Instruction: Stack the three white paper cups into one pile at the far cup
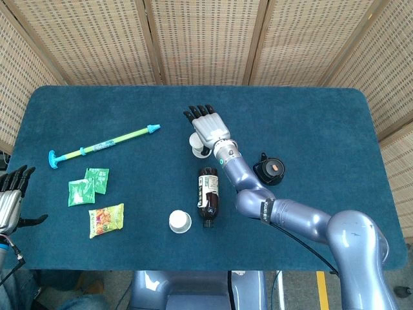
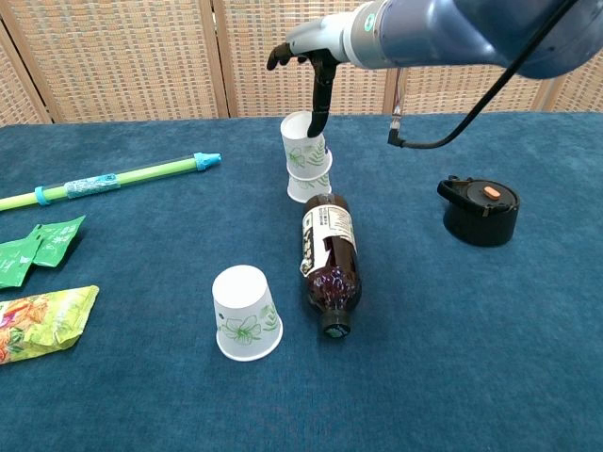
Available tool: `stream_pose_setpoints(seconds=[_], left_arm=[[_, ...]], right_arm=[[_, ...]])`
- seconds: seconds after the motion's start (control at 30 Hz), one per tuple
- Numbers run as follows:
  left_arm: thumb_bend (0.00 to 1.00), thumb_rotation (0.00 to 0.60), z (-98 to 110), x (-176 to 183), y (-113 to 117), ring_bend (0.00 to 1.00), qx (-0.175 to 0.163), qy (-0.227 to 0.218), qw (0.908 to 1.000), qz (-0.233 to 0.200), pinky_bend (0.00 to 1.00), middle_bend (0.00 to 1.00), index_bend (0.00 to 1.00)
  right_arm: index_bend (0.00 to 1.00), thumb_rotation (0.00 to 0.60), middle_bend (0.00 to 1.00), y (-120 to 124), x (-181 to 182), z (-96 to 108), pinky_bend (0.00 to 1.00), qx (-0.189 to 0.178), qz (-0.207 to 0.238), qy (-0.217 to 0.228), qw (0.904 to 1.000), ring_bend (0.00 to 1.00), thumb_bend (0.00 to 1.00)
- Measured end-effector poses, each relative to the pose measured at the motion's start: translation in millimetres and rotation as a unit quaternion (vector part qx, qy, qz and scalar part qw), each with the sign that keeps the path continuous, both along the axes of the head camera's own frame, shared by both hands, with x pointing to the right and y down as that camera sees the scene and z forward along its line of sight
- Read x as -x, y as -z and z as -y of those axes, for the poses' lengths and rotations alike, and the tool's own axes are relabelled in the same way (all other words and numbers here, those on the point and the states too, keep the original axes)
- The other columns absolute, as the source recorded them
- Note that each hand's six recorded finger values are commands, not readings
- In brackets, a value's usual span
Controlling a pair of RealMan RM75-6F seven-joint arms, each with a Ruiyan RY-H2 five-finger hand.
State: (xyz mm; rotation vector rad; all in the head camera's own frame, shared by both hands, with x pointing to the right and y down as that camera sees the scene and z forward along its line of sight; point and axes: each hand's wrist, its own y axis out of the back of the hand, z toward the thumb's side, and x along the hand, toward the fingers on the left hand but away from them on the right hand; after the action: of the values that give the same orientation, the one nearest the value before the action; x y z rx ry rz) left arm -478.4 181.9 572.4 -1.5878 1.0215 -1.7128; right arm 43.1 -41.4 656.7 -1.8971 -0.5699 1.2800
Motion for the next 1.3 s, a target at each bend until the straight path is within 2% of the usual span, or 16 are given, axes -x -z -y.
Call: stream_pose_setpoints(seconds=[0.23,0.43,0.67,0.77,0.97,1.1,1.3], left_arm=[[0.00,0.600,-2,-3,2,0.00,-0.003,-0.005,1.0000,-0.001,0.00,0.00,0.00],[0.00,0.600,-5,-6,2,0.00,-0.003,-0.013,0.9999,0.000,0.00,0.00,0.00],[0.00,0.600,-9,-15,0,0.00,-0.002,-0.031,0.9995,0.000,0.00,0.00,0.00],[0.00,0.600,-11,-19,-1,0.00,-0.002,-0.040,0.9992,-0.001,0.00,0.00,0.00],[0.00,0.600,-15,-30,-3,0.00,-0.007,-0.062,0.9980,-0.005,0.00,0.00,0.00],[0.00,0.600,-16,-36,-5,0.00,-0.010,-0.078,0.9969,-0.011,0.00,0.00,0.00],[0.00,0.600,-10,-51,-13,0.00,-0.009,-0.114,0.9930,-0.028,0.00,0.00,0.00]], right_arm=[[0.00,0.600,0.00,25,-21,9,0.00,-0.038,-0.004,0.000,0.9993,0.00,0.00],[0.00,0.600,0.00,40,-73,13,0.00,-0.071,-0.022,-0.016,0.9971,0.00,0.00],[0.00,0.600,0.00,45,-135,-1,0.00,-0.116,-0.045,-0.001,0.9922,0.00,0.00],[0.00,0.600,0.00,48,-168,-14,0.00,-0.139,-0.053,0.012,0.9888,0.00,0.00],[0.00,0.600,0.00,54,-254,-66,0.00,-0.165,-0.056,0.016,0.9846,0.00,0.00],[0.00,0.600,0.00,59,-303,-104,0.00,-0.157,-0.055,-0.008,0.9861,0.00,0.00],[0.00,0.600,0.00,69,-326,-152,0.00,-0.134,-0.053,-0.044,0.9886,0.00,0.00]])
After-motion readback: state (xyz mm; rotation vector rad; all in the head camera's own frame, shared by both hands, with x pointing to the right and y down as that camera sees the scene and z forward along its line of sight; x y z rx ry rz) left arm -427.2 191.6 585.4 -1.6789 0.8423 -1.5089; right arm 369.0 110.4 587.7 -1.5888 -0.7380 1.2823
